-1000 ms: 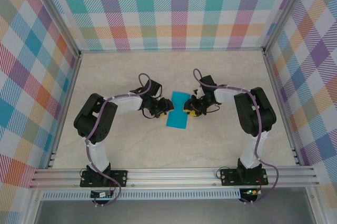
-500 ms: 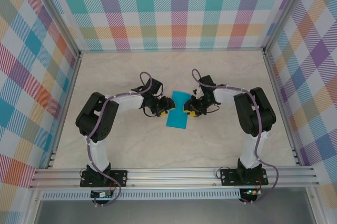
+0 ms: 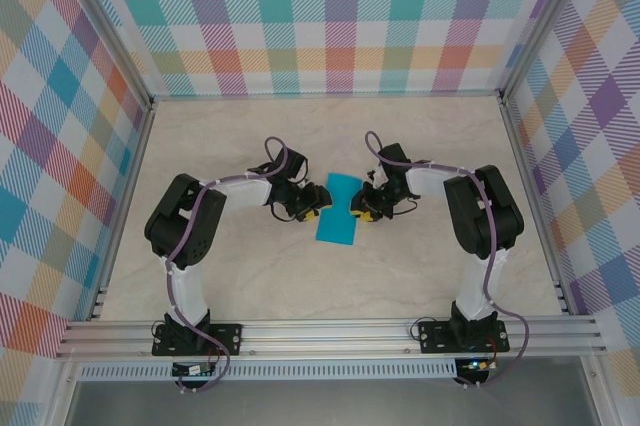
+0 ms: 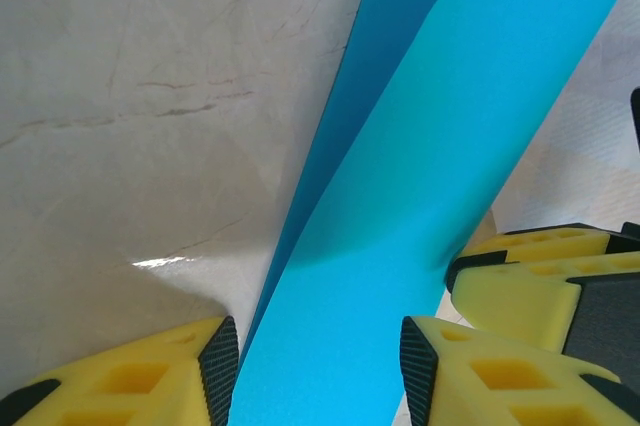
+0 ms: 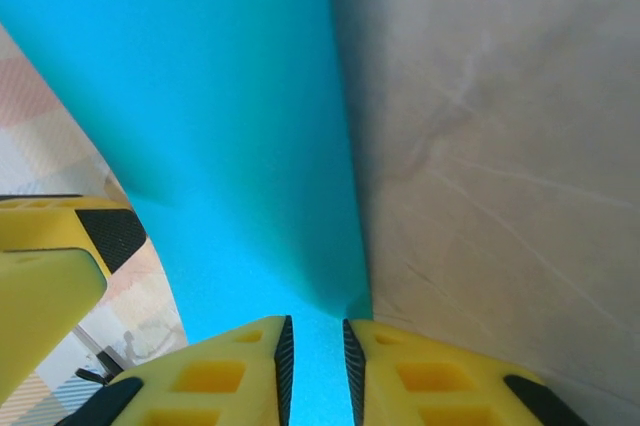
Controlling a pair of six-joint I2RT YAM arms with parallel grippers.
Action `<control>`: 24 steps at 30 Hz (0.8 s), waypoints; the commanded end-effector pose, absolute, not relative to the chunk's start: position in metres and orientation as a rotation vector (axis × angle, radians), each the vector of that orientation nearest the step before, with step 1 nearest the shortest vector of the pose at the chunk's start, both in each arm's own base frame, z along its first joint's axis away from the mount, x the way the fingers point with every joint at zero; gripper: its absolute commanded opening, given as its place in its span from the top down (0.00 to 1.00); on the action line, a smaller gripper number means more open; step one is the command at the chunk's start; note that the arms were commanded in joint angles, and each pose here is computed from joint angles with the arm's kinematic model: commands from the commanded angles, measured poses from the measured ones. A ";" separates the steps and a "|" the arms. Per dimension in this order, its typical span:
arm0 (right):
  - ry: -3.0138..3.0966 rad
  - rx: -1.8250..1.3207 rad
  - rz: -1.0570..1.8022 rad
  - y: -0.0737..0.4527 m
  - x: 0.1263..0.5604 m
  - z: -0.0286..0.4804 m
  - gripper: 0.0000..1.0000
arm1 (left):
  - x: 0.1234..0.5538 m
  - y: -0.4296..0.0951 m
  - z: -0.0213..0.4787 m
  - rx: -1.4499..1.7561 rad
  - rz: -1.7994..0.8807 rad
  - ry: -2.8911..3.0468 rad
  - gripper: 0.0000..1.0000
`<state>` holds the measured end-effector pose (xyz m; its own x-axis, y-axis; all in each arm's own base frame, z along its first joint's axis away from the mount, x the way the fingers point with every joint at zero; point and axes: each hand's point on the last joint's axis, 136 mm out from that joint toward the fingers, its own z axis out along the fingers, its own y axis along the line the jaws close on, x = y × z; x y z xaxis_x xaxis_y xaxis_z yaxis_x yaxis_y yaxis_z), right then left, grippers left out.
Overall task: Fold a paper plane with a square sheet of paper (pick it up from the middle)
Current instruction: Fold the triangle a second time at the center of the table.
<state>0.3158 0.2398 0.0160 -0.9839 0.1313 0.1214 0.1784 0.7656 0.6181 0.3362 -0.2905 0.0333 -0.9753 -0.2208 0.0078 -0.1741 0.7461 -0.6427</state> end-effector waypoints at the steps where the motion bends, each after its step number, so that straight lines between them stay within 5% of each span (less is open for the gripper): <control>1: -2.857 -0.327 -0.755 0.215 0.291 -0.028 0.76 | 0.335 -0.299 0.033 -0.282 -1.105 2.860 0.52; 24: -2.856 -0.343 -0.703 0.211 0.288 -0.033 0.76 | 0.291 -0.285 0.048 -0.317 -1.061 2.872 0.51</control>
<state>0.3158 0.2397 0.0156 -0.9820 0.1325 0.1349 0.1877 0.7689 0.6112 0.2976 -0.2829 0.0530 -0.9756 -0.2194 -0.0090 -0.1593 0.7352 -0.6589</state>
